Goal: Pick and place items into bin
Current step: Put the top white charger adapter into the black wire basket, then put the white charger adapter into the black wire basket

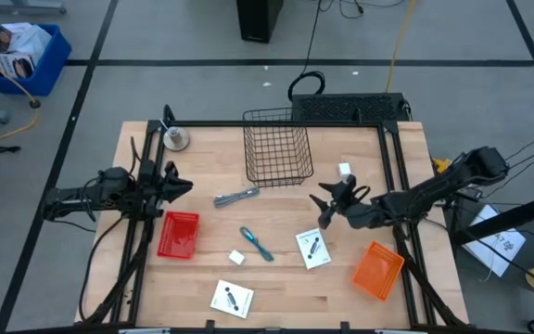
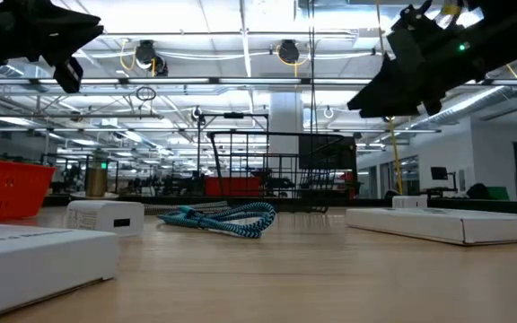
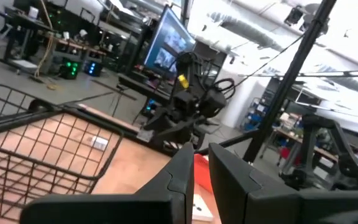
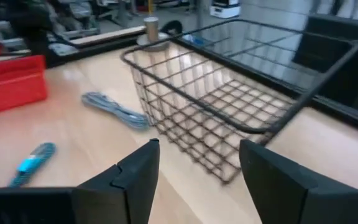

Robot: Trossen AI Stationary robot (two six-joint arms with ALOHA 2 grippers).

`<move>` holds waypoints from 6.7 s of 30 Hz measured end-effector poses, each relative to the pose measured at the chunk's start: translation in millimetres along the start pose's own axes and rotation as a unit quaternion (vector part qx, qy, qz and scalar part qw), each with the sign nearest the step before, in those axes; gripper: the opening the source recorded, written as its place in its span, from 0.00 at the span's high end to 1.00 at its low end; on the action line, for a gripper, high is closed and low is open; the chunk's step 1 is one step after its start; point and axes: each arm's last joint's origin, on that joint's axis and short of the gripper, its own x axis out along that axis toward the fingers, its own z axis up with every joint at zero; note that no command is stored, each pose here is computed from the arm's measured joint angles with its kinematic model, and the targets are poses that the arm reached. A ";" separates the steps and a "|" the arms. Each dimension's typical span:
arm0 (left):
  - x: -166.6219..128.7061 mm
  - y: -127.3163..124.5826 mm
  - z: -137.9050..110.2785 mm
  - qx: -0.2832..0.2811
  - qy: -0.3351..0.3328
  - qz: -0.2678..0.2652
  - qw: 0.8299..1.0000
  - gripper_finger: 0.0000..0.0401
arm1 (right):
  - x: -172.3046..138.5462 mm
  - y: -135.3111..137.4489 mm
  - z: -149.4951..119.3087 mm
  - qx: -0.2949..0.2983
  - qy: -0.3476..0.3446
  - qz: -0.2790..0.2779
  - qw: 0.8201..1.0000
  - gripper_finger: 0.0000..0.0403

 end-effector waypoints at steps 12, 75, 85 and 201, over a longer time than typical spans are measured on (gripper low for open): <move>0.0 0.6 1.9 0.007 -0.016 0.017 1.000 0.87 | -6.1 -55.3 -16.1 0.048 0.069 -0.195 0.977 0.44; -0.6 6.6 -5.8 -0.005 0.011 0.074 0.997 0.87 | 71.3 -113.3 -56.0 0.089 0.272 -0.323 0.902 0.57; -0.5 6.7 -5.9 0.005 0.012 0.074 0.997 0.87 | 53.3 -100.3 -26.5 0.072 0.176 -0.293 0.937 0.57; -0.9 8.1 -8.5 0.019 0.026 0.083 0.996 0.87 | 168.3 71.2 129.2 -0.141 0.087 0.123 0.979 0.44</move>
